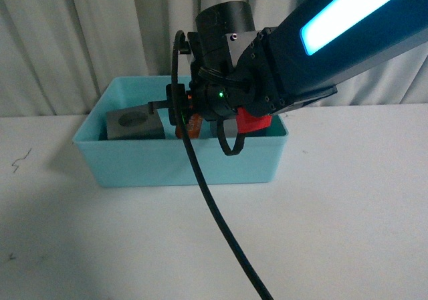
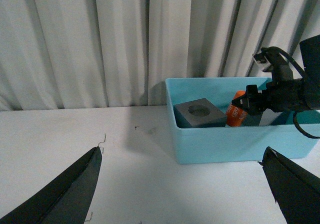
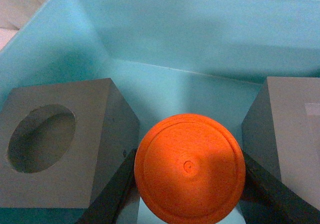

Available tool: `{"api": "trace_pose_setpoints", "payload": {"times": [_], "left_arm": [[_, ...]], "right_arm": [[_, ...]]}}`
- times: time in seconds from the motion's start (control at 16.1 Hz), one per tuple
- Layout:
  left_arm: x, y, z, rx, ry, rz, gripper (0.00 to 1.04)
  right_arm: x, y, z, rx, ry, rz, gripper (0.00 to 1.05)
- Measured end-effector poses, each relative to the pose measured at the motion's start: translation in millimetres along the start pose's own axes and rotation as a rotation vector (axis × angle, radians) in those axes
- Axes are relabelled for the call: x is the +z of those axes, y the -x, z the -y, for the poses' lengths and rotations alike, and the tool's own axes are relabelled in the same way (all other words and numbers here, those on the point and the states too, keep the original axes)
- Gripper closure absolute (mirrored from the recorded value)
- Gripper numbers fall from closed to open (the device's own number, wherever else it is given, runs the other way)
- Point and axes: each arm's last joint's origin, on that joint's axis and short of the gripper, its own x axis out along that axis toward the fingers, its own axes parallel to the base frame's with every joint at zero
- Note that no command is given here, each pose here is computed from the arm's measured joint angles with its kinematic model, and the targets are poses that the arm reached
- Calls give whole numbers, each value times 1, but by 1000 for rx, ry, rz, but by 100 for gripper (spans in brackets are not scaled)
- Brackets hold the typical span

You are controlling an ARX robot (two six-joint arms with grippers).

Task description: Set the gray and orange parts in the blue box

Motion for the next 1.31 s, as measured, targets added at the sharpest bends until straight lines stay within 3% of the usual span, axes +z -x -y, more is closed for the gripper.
{"api": "trace_pose_setpoints", "payload": {"times": [0.56,0.87,1.12,1.31], "left_arm": [[0,0,0,0,0,0,7],[0,0,0,0,0,0,7],[0,0,0,0,0,0,7],[0,0,0,0,0,0,7]], "right_arm": [[-5,-10,0,-13,4,-46,57],[-3,-10,-2,-2,22,-29,8],[6,-1,-3,5,22,11,6],[44,41,2,21,20,149,6]]}}
